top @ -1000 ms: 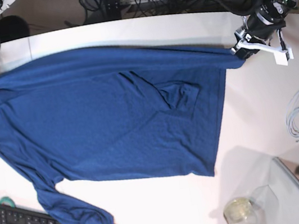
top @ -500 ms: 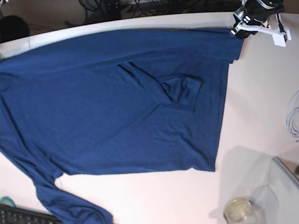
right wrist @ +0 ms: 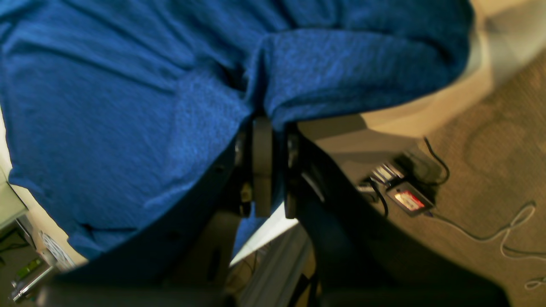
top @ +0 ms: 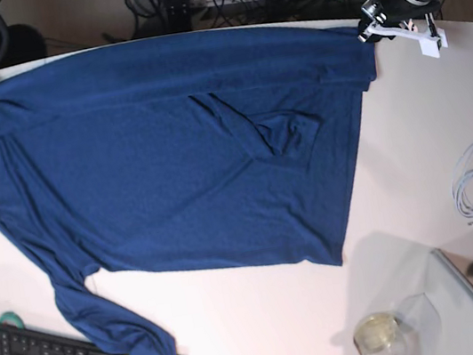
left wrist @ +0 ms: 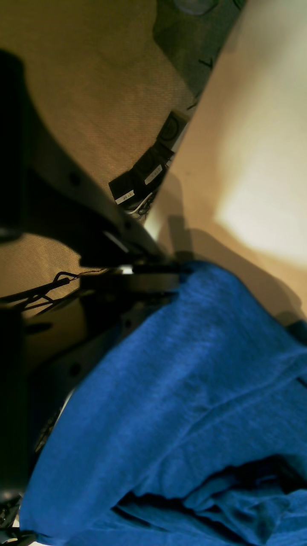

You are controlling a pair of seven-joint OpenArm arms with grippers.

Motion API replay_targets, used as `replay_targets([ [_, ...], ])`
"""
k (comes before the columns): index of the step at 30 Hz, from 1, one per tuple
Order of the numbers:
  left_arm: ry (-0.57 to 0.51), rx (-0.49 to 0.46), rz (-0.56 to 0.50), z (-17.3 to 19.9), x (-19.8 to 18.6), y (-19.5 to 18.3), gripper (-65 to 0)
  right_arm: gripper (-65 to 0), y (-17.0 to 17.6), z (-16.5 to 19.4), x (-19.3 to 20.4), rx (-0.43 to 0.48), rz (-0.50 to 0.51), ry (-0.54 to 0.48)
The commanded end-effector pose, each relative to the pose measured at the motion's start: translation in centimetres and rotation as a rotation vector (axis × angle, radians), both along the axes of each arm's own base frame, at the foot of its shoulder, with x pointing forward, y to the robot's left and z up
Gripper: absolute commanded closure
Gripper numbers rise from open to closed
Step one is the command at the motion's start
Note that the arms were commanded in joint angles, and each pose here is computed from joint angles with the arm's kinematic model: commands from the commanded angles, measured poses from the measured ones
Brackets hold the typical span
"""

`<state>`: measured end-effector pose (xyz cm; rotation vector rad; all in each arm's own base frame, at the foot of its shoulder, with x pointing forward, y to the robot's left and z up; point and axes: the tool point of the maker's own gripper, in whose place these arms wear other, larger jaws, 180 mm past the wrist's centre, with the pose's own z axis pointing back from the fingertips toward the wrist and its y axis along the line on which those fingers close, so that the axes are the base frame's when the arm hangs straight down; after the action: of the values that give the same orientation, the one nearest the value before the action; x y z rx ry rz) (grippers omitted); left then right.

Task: Layout the t-shirt on the table in an organized manner, then fold the t-shirt properly
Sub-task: 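Pull the shirt edge taut between both grippers, away from each other, then release the shirt and lift both grippers away from the edge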

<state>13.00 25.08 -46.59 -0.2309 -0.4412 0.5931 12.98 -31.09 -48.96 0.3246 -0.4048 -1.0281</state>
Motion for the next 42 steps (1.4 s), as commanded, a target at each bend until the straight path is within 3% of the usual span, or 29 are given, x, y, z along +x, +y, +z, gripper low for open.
replay_targets([
  [1, -0.040, 0.031, 0.008, 0.7, 0.5, 0.8, 0.0, -0.6, -1.1, 0.8, 0.4, -0.033, -0.004, -0.023],
  [13, -0.015, 0.020, 0.029, -0.7, -0.9, 0.7, 0.0, -2.0, -0.9, 0.6, 0.2, -0.024, -0.008, -0.019],
  [15, -0.017, 0.020, 0.029, -0.7, -0.8, 0.7, 0.0, -6.8, -1.0, 0.7, -0.2, -0.029, -0.009, -0.014],
  [20, -0.021, 0.022, 0.027, -0.5, -0.7, 0.7, 0.0, -29.0, -1.1, 0.7, -0.2, -0.034, -0.013, -0.017],
  [24, -0.055, 0.048, 0.015, 0.6, 0.3, 1.0, 0.0, -31.8, -2.3, 1.4, -0.8, -0.059, -0.050, -0.025],
  [30, -0.096, 0.084, 0.009, 2.2, 1.1, 1.5, -19.3, -33.2, -4.2, 4.7, -0.8, -0.182, -0.070, -0.067],
  [35, -0.120, 0.100, 0.003, 3.0, 1.7, 1.7, -24.5, -50.0, -5.0, 5.9, -0.4, -0.227, -0.069, -0.086],
  [39, -0.126, 0.135, 0.054, 3.7, 1.1, 3.7, -26.0, -50.9, -7.6, 7.6, 1.3, -0.317, -0.069, -0.138],
  [42, -0.145, 0.177, 0.138, 4.8, 0.7, 6.5, -26.2, -50.9, -8.8, 8.5, 5.8, -0.374, 0.001, -0.211],
])
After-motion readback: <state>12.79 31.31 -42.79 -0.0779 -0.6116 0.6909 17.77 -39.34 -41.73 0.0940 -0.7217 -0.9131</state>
